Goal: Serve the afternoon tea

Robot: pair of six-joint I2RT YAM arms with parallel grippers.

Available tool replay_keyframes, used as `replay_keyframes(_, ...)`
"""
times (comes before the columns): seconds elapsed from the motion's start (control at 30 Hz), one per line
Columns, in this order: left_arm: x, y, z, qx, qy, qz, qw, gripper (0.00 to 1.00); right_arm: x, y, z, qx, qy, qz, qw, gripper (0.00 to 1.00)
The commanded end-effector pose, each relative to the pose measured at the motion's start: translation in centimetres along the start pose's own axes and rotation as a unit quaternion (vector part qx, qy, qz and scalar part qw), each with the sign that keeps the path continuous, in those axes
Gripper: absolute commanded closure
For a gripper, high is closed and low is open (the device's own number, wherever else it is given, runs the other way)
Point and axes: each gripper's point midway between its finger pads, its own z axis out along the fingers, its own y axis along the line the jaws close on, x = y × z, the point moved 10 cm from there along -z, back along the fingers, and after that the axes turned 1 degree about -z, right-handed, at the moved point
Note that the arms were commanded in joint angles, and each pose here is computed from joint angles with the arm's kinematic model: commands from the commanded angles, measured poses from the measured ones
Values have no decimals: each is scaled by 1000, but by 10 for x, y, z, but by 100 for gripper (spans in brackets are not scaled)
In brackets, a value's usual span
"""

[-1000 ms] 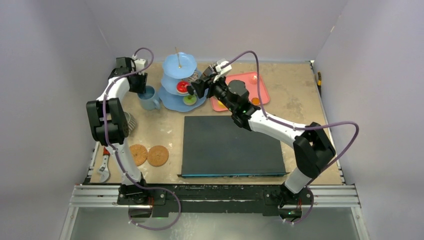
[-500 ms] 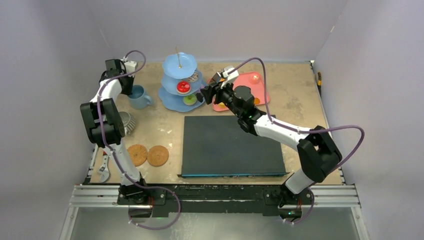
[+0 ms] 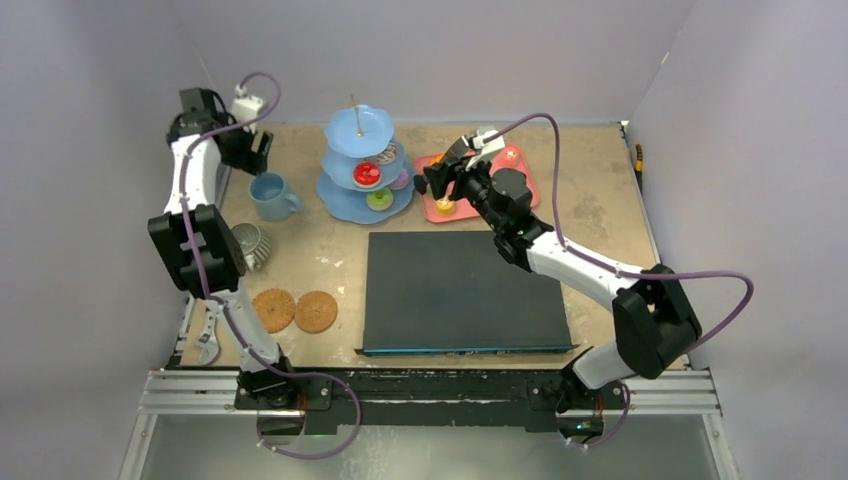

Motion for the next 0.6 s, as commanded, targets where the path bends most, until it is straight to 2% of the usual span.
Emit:
replay_keyframes(0.0, -52, -12, -70, 155, -120, 86, 977, 21, -10, -9, -11, 9, -19, 12, 1000, 33)
replay_keyframes(0.2, -87, -62, -95, 290, -202, 137, 925, 20, -8, -15, -15, 16, -16, 15, 1000, 34)
replay_keyframes(0.33, -112, -106, -89, 320, -271, 173, 891, 22, -7, -16, -16, 18, -14, 16, 1000, 34)
replay_keyframes(0.47, -141, -113, -89, 359, -347, 175, 848, 23, -8, -17, -17, 20, -14, 16, 1000, 34)
replay_keyframes(0.57, -159, -109, -75, 381, -368, 173, 830, 23, -11, -17, -20, 21, -16, 15, 1000, 34)
